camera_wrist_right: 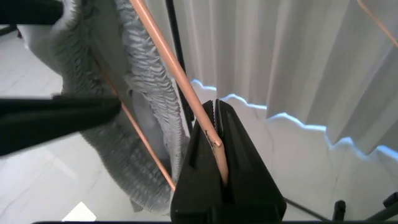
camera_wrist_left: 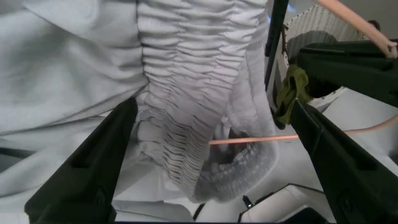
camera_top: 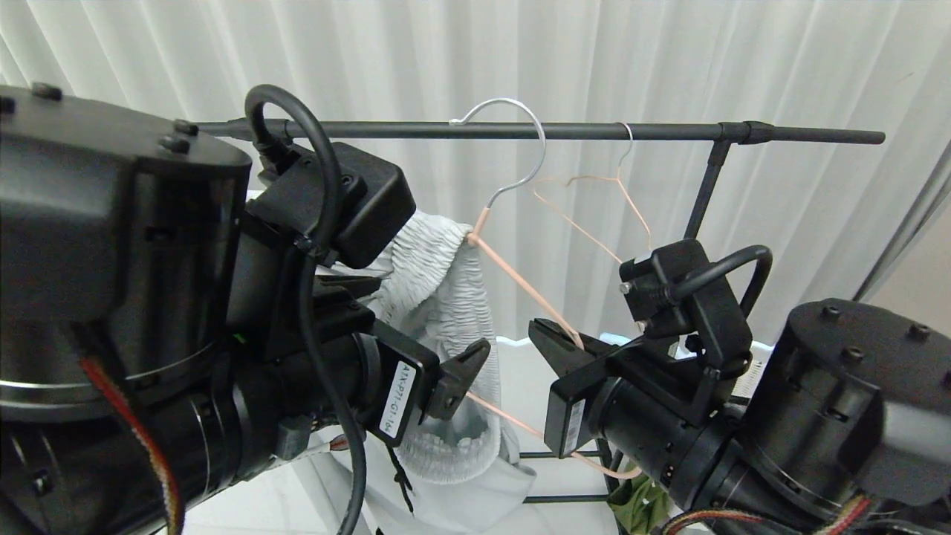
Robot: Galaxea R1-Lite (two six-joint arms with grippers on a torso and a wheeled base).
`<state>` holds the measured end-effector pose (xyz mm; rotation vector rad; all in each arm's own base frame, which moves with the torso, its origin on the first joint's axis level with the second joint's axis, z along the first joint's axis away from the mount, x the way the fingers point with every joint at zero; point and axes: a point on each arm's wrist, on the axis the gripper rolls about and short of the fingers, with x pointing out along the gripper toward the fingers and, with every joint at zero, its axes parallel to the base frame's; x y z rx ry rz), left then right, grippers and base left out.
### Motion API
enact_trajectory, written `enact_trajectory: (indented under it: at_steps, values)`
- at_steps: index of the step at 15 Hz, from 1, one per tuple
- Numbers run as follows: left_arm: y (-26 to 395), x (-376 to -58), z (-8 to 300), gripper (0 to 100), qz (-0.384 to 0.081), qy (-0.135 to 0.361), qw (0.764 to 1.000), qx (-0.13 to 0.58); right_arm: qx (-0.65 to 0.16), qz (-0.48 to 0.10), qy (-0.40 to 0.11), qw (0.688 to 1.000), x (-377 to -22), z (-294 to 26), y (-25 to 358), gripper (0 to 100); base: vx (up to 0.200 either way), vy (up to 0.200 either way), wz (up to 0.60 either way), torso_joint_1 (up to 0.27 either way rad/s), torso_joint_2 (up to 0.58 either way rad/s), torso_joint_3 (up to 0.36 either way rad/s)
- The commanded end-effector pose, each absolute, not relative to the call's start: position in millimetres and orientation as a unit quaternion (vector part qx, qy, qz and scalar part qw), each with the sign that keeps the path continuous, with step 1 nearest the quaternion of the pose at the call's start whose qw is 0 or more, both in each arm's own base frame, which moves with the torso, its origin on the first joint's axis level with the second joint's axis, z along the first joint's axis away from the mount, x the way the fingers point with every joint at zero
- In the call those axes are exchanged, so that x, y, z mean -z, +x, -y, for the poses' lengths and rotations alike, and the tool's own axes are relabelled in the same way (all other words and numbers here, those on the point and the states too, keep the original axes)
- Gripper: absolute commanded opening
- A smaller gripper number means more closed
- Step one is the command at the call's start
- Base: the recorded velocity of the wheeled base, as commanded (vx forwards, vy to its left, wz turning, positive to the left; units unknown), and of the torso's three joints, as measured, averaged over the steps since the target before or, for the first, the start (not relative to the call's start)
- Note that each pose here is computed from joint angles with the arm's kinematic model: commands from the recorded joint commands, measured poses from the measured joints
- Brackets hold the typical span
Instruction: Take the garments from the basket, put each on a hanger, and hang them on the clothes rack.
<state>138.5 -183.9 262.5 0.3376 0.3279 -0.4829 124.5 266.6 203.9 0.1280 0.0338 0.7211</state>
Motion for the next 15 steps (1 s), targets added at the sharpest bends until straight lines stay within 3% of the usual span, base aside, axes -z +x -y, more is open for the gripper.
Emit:
enact_trajectory:
  at_steps: [1,5,8,12,15]
  values:
    - [138.3,-263.3,183.5,100,-0.158,0.163,0.945,0.236,-0.353,-0.013,0.062,0.934,-204.9,-266.2,124.2,0,0.0,0.0,0.0,0.0,0.0,0.0]
    - [134.6,-263.4,181.2,100,-0.149,0.159,0.946,0.241,-0.35,-0.013,0.053,0.935,-201.5,-259.6,123.3,0,0.0,0.0,0.0,0.0,0.0,0.0]
    - [116.7,-269.0,161.9,100,-0.13,0.155,0.946,0.254,-0.333,-0.017,0.044,0.942,-196.9,-239.8,125.1,0,0.0,0.0,0.0,0.0,0.0,0.0]
    - [98.7,-274.1,125.1,100,-0.086,0.198,0.932,0.291,-0.313,-0.023,0.035,0.949,-191.6,-211.1,123.3,0,0.0,0.0,0.0,0.0,0.0,0.0]
    - [122.1,-277.5,102.6,100,-0.075,0.221,0.923,0.307,-0.304,-0.023,0.01,0.952,-185.0,-192.9,118.4,0,0.0,0.0,0.0,0.0,0.0,0.0]
